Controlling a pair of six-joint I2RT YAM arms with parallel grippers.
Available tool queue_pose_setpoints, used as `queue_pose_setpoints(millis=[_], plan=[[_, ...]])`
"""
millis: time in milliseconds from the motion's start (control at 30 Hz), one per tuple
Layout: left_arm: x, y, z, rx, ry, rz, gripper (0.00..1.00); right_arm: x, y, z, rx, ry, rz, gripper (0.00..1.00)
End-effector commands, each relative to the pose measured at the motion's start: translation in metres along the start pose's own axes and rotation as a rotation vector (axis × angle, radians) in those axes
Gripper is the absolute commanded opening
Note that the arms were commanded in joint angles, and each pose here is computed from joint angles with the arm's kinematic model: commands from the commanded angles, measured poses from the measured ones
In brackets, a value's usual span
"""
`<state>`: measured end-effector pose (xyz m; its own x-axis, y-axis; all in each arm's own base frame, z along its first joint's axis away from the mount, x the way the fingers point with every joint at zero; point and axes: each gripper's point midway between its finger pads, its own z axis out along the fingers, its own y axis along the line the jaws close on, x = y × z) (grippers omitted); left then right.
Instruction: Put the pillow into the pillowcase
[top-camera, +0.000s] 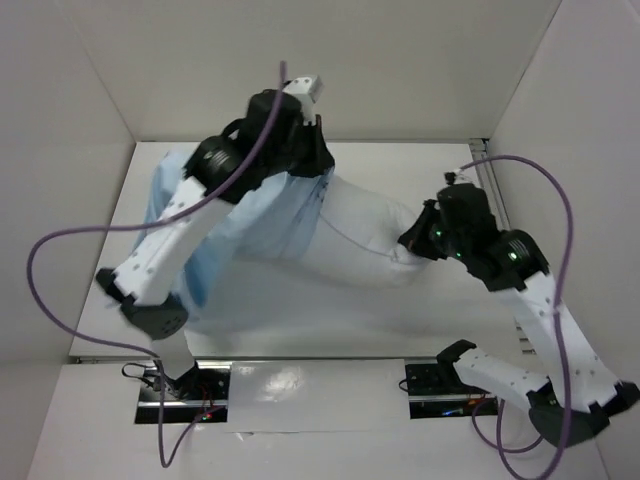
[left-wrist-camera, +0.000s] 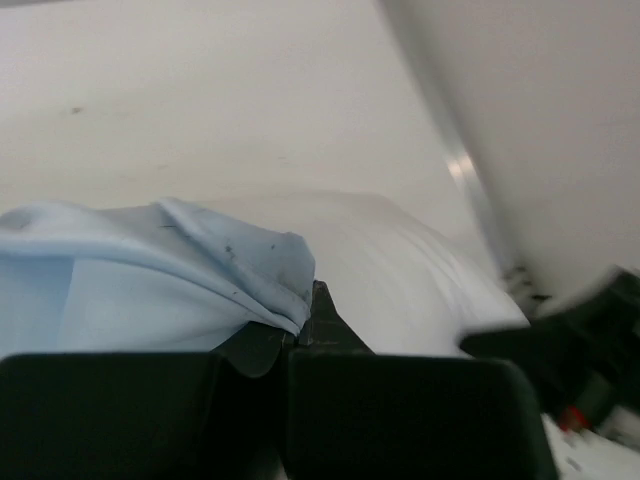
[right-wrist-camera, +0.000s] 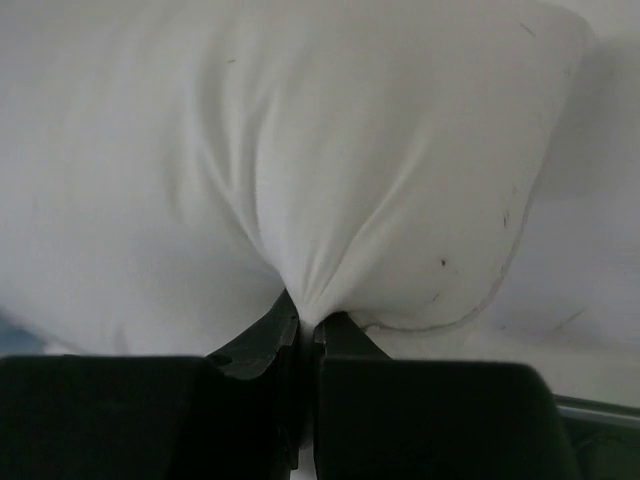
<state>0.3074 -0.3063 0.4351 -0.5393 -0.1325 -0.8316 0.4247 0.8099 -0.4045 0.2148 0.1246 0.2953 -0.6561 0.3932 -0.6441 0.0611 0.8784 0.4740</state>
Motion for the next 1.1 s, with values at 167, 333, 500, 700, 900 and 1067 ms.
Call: queue_pose_setpoints(millis=[167, 333, 500, 700, 900, 1067], plan=[[0.017, 0.079, 0.123, -0.147, 0.054, 0.096, 0.0, 0.027, 0.037, 0.053, -0.132, 0.213, -0.047, 0.0], [0.015, 0.06, 0.087, -0.034, 0.035, 0.102, 0.0, 0.024, 0.05, 0.068, -0.168, 0.233, -0.039, 0.0], [0.027, 0.018, 0.035, 0.057, 0.072, 0.091, 0.0, 0.031, 0.062, 0.068, -0.232, 0.28, -0.007, 0.0], [0.005, -0.011, -0.037, 0.122, 0.044, 0.033, 0.0, 0.049, 0.079, 0.034, -0.34, 0.31, -0.016, 0.0], [-0.012, 0.012, -0.018, 0.214, 0.137, -0.089, 0.0, 0.047, 0.082, 0.01, -0.336, 0.319, 0.002, 0.0], [-0.006, 0.043, 0.054, 0.219, 0.205, -0.162, 0.0, 0.059, 0.065, 0.047, -0.204, 0.507, 0.061, 0.0]])
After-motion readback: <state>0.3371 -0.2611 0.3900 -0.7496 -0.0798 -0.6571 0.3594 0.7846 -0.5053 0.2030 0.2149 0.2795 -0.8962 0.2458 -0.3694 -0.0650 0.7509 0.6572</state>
